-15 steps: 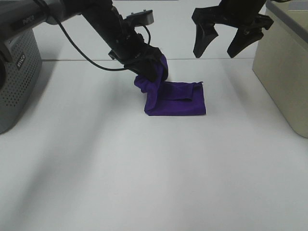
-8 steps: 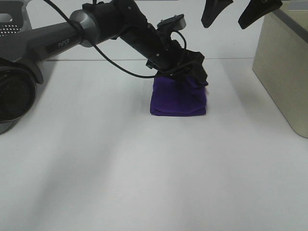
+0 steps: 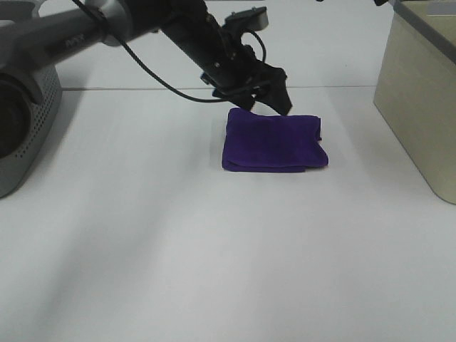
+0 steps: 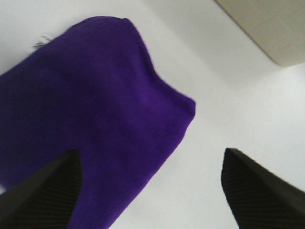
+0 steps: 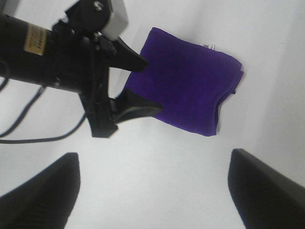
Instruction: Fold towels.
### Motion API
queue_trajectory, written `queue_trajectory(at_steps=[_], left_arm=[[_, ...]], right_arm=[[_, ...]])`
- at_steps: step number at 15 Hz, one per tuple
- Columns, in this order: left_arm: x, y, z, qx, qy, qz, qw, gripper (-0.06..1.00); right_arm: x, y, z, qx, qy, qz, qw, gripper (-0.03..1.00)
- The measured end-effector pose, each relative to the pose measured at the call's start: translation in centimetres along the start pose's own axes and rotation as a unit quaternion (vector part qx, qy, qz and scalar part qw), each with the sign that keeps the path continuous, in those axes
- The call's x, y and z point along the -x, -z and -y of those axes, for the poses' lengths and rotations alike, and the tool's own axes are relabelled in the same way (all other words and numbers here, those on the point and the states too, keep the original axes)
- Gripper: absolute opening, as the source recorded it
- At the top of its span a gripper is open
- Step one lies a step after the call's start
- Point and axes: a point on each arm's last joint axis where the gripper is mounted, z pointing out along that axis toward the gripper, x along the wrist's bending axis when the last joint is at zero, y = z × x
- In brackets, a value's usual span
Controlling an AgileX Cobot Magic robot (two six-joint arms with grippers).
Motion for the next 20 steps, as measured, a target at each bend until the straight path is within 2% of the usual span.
queue_trajectory(at_steps=[3, 5, 7, 10, 12, 13, 15, 17, 19, 20], left_arm=[[-1.9, 6.7, -0.6, -0.045, 0.004, -0.089, 0.995, 0.74], [-2.9, 9.7, -0.9, -0.046, 0.023, -0.169, 0.984, 0.74], [-2.5, 12.5, -1.0, -0.042, 0.032, -0.217, 0.975, 0.74], [1.5, 20.3, 1.2, -0.045, 0.042, -0.267, 0.962, 0.74], [3.9, 23.9, 3.6, -0.044, 0.053, -0.273, 0.960, 0.75], [5.9, 26.8, 5.4, -0.029, 0.061, -0.274, 0.959, 0.75], [9.5, 31.6, 9.7, 0.011, 0.071, -0.277, 0.958, 0.75], [12.7, 35.4, 15.4, 0.058, 0.069, -0.279, 0.956, 0.75], [14.9, 37.7, 21.0, 0.091, 0.059, -0.279, 0.954, 0.75], [16.5, 39.1, 25.4, 0.125, 0.048, -0.276, 0.952, 0.75]], right_arm=[[-0.4, 3.2, 2.2, 0.012, -0.020, 0.010, 1.000, 0.83], [-0.6, 5.7, 4.8, 0.021, -0.037, 0.026, 0.999, 0.83], [-0.9, 8.6, 8.4, 0.035, -0.053, 0.034, 0.997, 0.83], [-1.8, 14.2, 15.7, 0.098, -0.051, 0.042, 0.993, 0.83], [-2.2, 16.7, 18.8, 0.140, -0.041, 0.040, 0.988, 0.83], [-2.5, 18.0, 20.9, 0.167, -0.029, 0.039, 0.985, 0.83], [-3.0, 19.9, 25.3, 0.217, -0.016, 0.033, 0.975, 0.83], [-3.1, 20.1, 28.4, 0.241, -0.009, 0.031, 0.970, 0.83], [-3.0, 19.7, 31.0, 0.256, -0.005, 0.029, 0.966, 0.83], [-3.0, 19.1, 32.5, 0.263, 0.004, 0.026, 0.964, 0.83]])
